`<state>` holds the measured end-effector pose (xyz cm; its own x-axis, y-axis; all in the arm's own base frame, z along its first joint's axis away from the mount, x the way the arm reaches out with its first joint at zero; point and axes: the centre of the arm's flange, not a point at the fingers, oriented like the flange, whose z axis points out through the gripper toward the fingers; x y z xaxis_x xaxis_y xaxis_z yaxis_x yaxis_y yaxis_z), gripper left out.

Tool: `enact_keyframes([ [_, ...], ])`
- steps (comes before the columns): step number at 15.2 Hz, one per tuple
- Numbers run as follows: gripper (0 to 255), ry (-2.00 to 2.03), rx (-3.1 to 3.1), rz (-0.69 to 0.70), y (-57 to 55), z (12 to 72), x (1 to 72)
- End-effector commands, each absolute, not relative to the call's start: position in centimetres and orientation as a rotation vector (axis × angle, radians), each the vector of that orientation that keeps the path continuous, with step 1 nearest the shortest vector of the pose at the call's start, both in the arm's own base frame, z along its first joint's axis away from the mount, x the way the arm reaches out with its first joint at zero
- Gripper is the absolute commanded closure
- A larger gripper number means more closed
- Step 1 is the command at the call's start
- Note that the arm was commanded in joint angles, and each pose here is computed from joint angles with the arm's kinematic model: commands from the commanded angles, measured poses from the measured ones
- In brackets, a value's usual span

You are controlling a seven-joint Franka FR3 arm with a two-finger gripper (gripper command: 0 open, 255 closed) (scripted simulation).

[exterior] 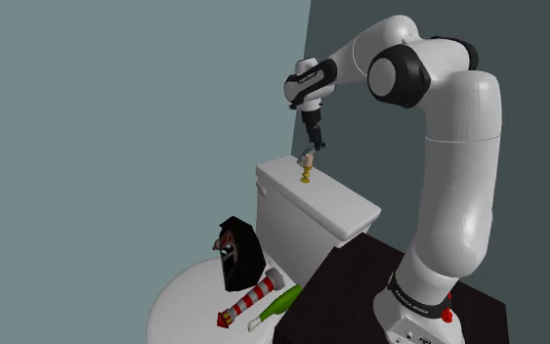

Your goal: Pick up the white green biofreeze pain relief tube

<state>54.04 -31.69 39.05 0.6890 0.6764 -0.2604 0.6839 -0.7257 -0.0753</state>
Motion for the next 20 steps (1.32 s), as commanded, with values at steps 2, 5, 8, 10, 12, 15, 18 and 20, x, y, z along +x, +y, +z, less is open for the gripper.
enact_keyframes([
  [2, 0, 1.252, 2.805, -0.466, -33.6, 36.9, 56.9],
  [5, 0, 1.344, 2.747, -0.507, -35.4, 34.8, 59.8],
  [8, 0, 1.368, 2.731, -0.518, -35.8, 33.2, 60.6],
  [10, 0, 1.368, 2.731, -0.518, -35.8, 32.1, 60.6],
  [12, 0, 1.368, 2.731, -0.518, -35.8, 31.0, 60.6],
  [15, 0, 1.368, 2.731, -0.518, -35.8, 30.2, 60.6],
  [18, 255, 1.368, 2.731, -0.518, -35.8, 30.2, 60.5],
  [20, 255, 1.368, 2.731, -0.518, -35.8, 30.2, 60.5],
])
